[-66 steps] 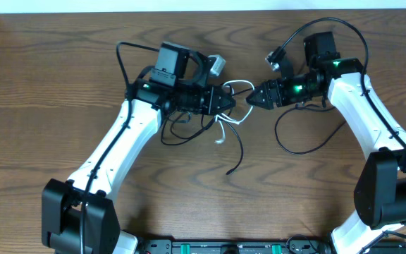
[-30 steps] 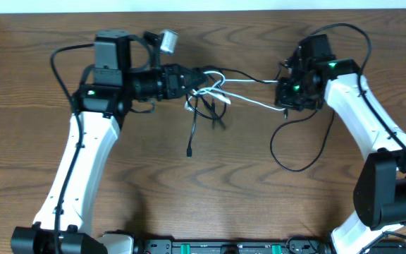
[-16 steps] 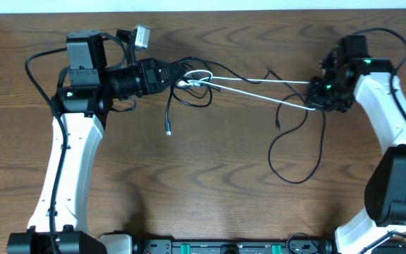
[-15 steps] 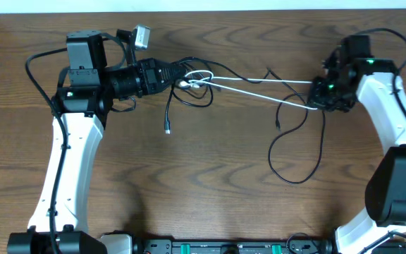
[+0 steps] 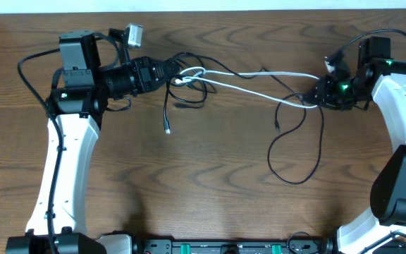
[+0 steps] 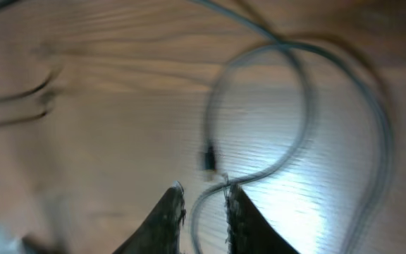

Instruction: Untangle cables

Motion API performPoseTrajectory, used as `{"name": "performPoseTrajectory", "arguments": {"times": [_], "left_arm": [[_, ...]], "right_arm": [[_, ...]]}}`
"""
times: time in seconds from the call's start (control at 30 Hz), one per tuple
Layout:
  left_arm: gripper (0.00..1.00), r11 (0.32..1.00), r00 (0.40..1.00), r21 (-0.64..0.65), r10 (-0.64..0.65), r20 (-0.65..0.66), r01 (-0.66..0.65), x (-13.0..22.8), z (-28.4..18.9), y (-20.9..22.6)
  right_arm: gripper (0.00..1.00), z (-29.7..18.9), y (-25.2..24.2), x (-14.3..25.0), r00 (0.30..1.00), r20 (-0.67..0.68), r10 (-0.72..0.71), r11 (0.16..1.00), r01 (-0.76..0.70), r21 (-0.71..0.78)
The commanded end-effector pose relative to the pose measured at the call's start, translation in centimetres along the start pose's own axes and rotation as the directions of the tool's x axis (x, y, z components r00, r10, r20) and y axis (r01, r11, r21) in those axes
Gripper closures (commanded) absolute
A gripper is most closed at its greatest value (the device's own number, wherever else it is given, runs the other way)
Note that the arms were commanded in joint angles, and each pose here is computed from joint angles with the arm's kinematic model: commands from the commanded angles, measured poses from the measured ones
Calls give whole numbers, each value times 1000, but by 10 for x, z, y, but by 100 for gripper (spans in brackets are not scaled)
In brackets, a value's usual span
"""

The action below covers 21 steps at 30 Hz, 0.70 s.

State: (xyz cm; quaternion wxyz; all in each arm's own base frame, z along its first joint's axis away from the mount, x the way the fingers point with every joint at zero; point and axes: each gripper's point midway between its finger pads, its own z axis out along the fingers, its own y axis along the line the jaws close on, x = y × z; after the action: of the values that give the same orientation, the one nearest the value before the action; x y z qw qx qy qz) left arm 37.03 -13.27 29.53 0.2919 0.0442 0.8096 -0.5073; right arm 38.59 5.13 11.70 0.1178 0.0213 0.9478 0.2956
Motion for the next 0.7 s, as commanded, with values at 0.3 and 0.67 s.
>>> {"name": "performPoseTrajectory", "arguments": {"times": [0.3,0.67], "left_arm": [[93,991,989,-70,111,-95,-118,36,40,-18],[92,986,995,-158,31,-94,-46,46,57,-18]], "right_arm": [[31,8,119,8,913,90,-398,825,399,-399],[24,-37,126,-23,910,174,-376,913,395,-97]]}}
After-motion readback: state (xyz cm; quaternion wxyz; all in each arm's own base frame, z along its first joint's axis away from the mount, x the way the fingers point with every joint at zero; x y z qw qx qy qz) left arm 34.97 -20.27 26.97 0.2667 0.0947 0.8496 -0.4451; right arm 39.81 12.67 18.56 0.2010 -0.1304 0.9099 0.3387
